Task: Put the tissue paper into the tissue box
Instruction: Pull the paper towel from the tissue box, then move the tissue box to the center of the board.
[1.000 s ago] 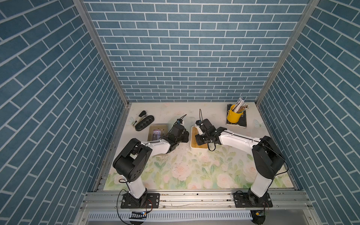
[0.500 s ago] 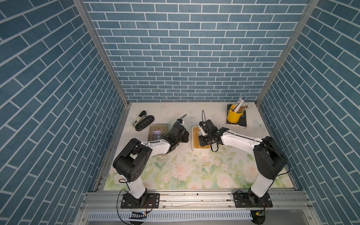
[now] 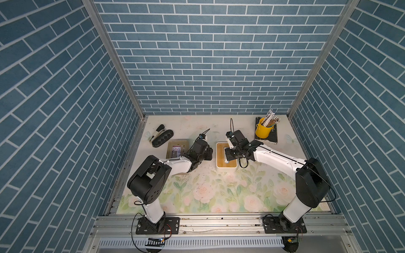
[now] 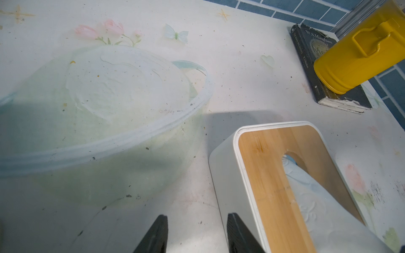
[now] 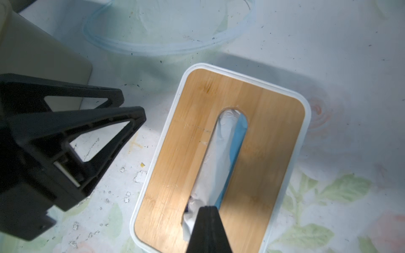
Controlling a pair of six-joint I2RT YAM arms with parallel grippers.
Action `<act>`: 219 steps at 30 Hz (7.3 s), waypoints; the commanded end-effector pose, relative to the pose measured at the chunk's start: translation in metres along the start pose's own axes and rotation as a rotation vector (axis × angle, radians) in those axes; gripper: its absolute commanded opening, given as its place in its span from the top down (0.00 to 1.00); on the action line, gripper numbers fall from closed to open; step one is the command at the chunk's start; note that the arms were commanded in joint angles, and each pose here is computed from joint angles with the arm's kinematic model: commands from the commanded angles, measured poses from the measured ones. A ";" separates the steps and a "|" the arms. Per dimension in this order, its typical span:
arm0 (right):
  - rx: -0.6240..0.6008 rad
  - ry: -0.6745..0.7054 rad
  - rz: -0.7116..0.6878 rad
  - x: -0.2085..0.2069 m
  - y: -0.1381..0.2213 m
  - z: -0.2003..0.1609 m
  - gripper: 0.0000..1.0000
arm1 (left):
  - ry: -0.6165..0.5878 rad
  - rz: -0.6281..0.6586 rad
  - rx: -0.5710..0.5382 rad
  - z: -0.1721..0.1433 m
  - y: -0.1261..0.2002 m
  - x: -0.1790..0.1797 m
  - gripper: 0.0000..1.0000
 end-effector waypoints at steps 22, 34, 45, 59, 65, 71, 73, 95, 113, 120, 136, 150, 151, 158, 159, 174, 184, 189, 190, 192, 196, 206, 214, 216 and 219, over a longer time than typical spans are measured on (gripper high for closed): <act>0.084 0.109 -0.018 -0.006 -0.009 0.040 0.50 | -0.011 0.004 0.015 -0.005 -0.006 0.002 0.51; 0.185 0.092 0.004 -0.007 -0.032 0.004 0.50 | -0.013 0.000 0.019 -0.005 -0.006 0.002 0.51; 0.203 0.077 0.028 -0.002 -0.043 -0.010 0.75 | -0.015 0.003 0.020 -0.005 -0.007 0.002 0.51; -0.005 0.049 -0.018 -0.005 0.002 0.015 0.98 | -0.013 0.006 0.010 -0.004 -0.005 0.003 0.51; -0.084 -0.019 -0.007 -0.009 0.010 -0.004 0.97 | -0.014 0.007 0.011 -0.004 -0.006 0.003 0.51; -0.047 -0.028 -0.020 -0.013 0.003 -0.025 0.68 | -0.013 0.007 0.014 -0.005 -0.006 0.003 0.51; -0.041 -0.023 -0.045 -0.017 0.007 -0.025 0.55 | -0.014 0.007 0.013 -0.005 -0.006 0.003 0.51; 0.087 0.175 -0.071 -0.006 -0.004 0.018 0.44 | -0.017 0.006 0.013 -0.005 -0.006 0.003 0.51; 0.134 0.174 -0.099 -0.008 -0.025 0.006 0.75 | -0.024 0.007 0.010 -0.004 -0.005 0.003 0.52; 0.116 0.159 -0.117 -0.011 -0.022 0.005 0.89 | -0.023 0.007 0.010 -0.004 -0.004 0.003 0.51; -0.146 -0.009 -0.134 -0.021 0.020 0.003 0.98 | -0.023 0.008 0.008 -0.004 -0.005 0.003 0.51; -0.224 -0.054 -0.116 -0.022 0.049 0.005 0.31 | -0.023 0.009 0.023 -0.006 -0.008 0.003 0.51; -0.247 -0.061 -0.114 -0.022 0.059 0.007 0.29 | -0.021 0.008 0.026 -0.007 -0.009 0.003 0.52; -0.237 -0.097 -0.111 -0.029 0.083 -0.019 0.27 | -0.021 -0.003 0.068 -0.014 -0.017 -0.001 0.51; -0.218 -0.102 -0.101 -0.029 0.079 -0.029 0.27 | -0.023 -0.006 0.074 -0.015 -0.018 -0.003 0.51; -0.123 -0.158 0.177 0.009 0.053 -0.108 0.24 | -0.060 -0.028 0.121 -0.032 -0.032 -0.027 0.51; -0.011 -0.092 0.185 0.021 0.030 -0.140 0.23 | -0.061 -0.027 0.119 -0.033 -0.034 -0.031 0.51; -0.012 -0.059 0.079 0.009 0.013 -0.133 0.22 | -0.063 -0.027 0.117 -0.033 -0.033 -0.031 0.51; -0.021 -0.059 0.070 0.008 0.011 -0.129 0.22 | -0.063 -0.026 0.115 -0.032 -0.033 -0.031 0.51; -0.027 -0.055 0.047 0.004 0.007 -0.123 0.22 | -0.065 -0.027 0.116 -0.033 -0.033 -0.032 0.51; -0.043 -0.061 0.003 -0.014 0.000 -0.109 0.22 | -0.064 -0.027 0.113 -0.033 -0.033 -0.032 0.51; -0.062 -0.049 -0.022 -0.029 -0.012 -0.075 0.22 | -0.075 -0.039 0.089 -0.022 -0.038 -0.043 0.51; -0.094 -0.039 0.040 -0.021 0.009 -0.048 0.22 | -0.114 0.021 -0.025 0.034 -0.014 -0.050 0.51; -0.102 -0.024 0.095 -0.008 0.018 -0.039 0.22 | -0.118 0.054 -0.077 0.059 0.004 -0.047 0.50; -0.122 0.017 0.131 0.014 0.031 -0.023 0.21 | -0.111 0.104 -0.154 0.088 0.038 -0.034 0.48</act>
Point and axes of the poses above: each gripper's point midway between its finger pads, its own y axis back along the fingers, its own x axis along the line the jaws close on, z = x × y, the point moved 3 cm from there along y, back along the fingers, and after that the axes turned 7 degrees about y, right-handed, at the moved point
